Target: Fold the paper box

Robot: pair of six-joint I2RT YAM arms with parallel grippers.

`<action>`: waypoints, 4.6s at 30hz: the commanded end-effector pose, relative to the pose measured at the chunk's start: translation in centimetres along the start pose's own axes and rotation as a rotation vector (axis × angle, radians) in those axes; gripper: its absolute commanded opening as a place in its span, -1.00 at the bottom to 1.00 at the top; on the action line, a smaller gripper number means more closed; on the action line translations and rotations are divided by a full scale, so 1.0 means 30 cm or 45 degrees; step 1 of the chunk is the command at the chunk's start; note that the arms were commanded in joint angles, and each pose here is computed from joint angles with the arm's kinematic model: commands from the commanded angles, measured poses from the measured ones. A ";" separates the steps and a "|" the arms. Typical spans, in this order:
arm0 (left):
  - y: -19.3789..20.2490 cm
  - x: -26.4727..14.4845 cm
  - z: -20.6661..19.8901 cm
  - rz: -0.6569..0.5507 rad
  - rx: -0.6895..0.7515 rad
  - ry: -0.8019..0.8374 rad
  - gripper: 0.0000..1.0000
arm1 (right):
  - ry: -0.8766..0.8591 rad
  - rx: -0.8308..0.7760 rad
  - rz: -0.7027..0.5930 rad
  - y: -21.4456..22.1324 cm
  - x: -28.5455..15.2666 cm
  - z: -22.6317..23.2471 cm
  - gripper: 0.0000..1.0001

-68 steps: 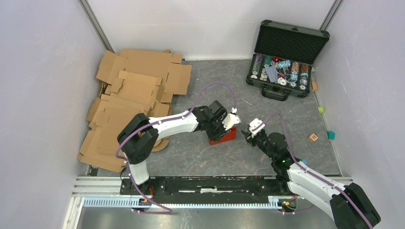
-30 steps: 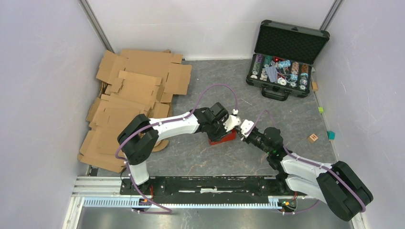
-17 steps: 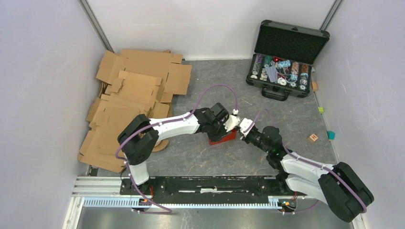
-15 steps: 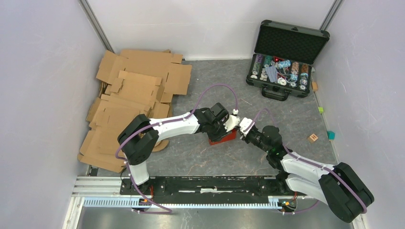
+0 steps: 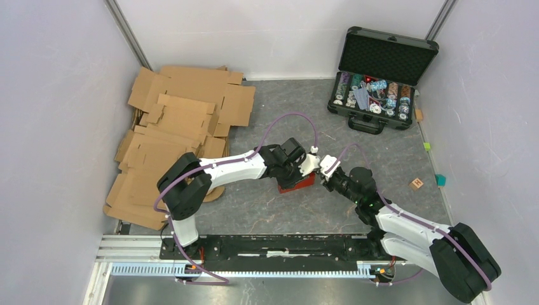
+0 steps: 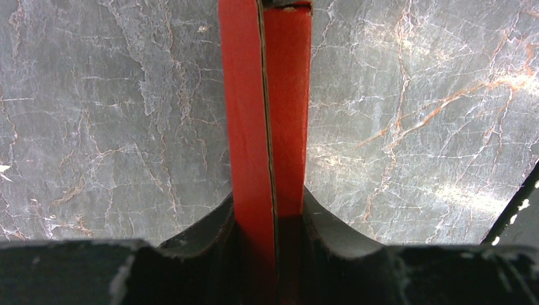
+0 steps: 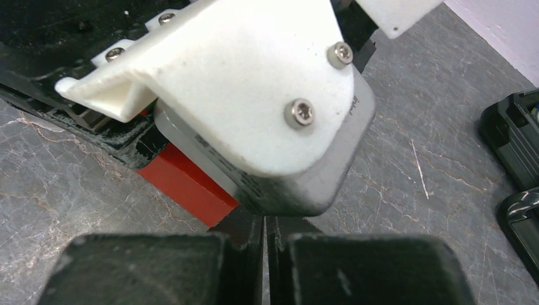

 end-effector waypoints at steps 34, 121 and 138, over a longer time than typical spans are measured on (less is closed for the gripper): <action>0.091 0.061 -0.059 0.253 0.001 0.132 -0.96 | 0.040 0.338 -0.208 -0.146 0.045 -0.022 -0.95; -0.035 -0.074 -0.058 -0.420 -0.024 0.073 -0.12 | -0.104 0.290 -0.104 -0.028 0.004 0.053 -0.78; -0.014 -0.055 -0.043 -0.324 -0.019 0.041 -0.37 | -0.013 0.315 -0.121 -0.066 -0.021 0.026 0.00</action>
Point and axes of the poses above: each gripper's point midway between its finger pads, its own x axis out along the fingers, its own z axis along the line the jaws close on, y = z × x, the point moved 8 cm from there along -x, back along the fingers, and after that the axes turned 1 degree about x, right-handed, at the moved point
